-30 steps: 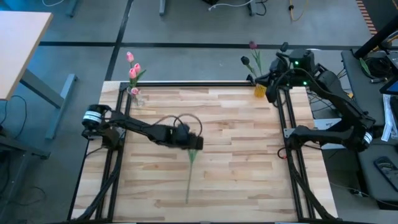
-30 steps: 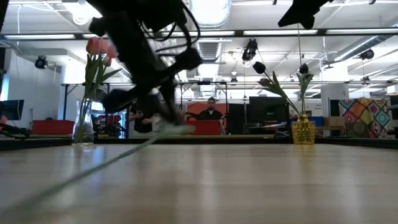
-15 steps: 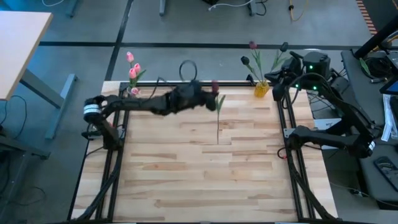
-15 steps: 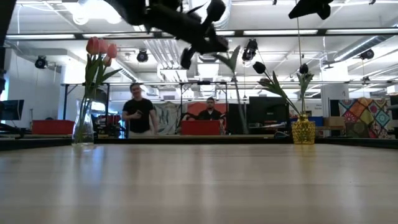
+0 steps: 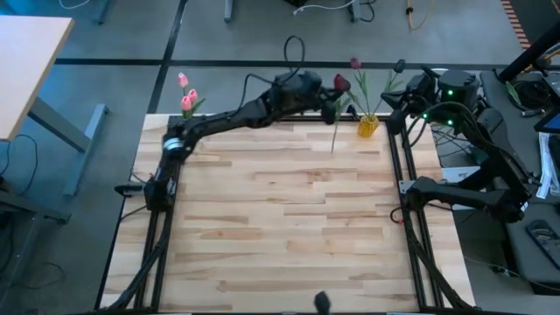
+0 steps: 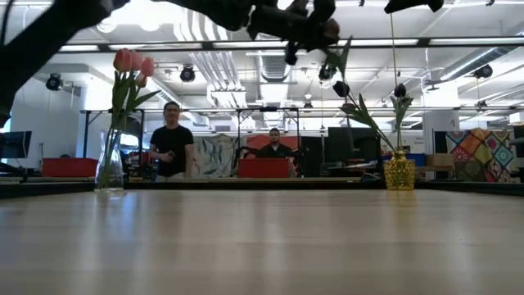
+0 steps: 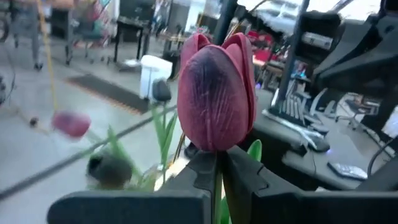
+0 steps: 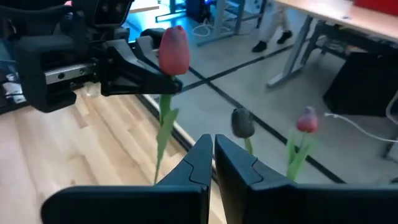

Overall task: Sort flowers into vase by color
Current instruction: Put the red flower into the yellow vase

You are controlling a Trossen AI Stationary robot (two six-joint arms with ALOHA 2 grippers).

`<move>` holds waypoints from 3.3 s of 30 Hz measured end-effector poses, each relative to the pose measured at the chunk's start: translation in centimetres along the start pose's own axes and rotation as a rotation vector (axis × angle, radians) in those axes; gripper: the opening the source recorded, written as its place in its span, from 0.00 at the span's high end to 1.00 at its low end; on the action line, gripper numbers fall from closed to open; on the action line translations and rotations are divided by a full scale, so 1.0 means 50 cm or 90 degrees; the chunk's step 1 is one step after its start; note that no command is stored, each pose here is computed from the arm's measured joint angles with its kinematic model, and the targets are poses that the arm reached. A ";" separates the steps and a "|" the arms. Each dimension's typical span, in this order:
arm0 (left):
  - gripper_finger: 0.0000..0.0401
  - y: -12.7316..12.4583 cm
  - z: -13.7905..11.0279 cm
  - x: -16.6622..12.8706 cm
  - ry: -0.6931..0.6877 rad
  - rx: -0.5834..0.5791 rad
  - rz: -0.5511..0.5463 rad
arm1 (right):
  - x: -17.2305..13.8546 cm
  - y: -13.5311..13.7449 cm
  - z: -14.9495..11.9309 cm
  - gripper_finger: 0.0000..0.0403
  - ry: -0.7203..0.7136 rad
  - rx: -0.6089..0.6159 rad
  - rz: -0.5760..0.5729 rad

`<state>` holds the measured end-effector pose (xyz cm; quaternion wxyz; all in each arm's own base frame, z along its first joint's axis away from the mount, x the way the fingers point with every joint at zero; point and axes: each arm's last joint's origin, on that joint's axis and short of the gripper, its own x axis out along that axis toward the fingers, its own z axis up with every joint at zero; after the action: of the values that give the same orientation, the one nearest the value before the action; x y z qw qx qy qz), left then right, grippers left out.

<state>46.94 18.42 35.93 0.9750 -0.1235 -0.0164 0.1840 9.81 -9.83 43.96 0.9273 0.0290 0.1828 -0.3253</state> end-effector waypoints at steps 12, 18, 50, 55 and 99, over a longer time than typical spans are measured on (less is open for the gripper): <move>1.00 0.031 -0.008 0.085 -0.116 -0.020 -0.040 | -0.024 0.000 0.003 0.97 -0.021 -0.002 -0.031; 1.00 0.021 0.021 0.077 -0.220 0.028 -0.070 | -0.027 -0.001 0.005 0.97 -0.024 -0.001 -0.044; 1.00 0.135 -0.115 0.152 -0.362 0.047 0.000 | -0.012 -0.005 0.018 0.97 -0.051 0.005 -0.052; 1.00 0.138 -0.128 0.155 -0.372 0.022 0.000 | -0.005 -0.007 0.018 0.97 -0.044 0.001 -0.062; 1.00 0.090 -0.064 0.137 -0.326 0.071 -0.039 | -0.004 -0.010 0.021 0.97 -0.047 -0.031 -0.097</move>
<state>51.96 24.22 31.63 0.9495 -0.0185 -0.2563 0.1801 9.67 -10.28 45.03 0.9062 -0.0193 0.1582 -0.3916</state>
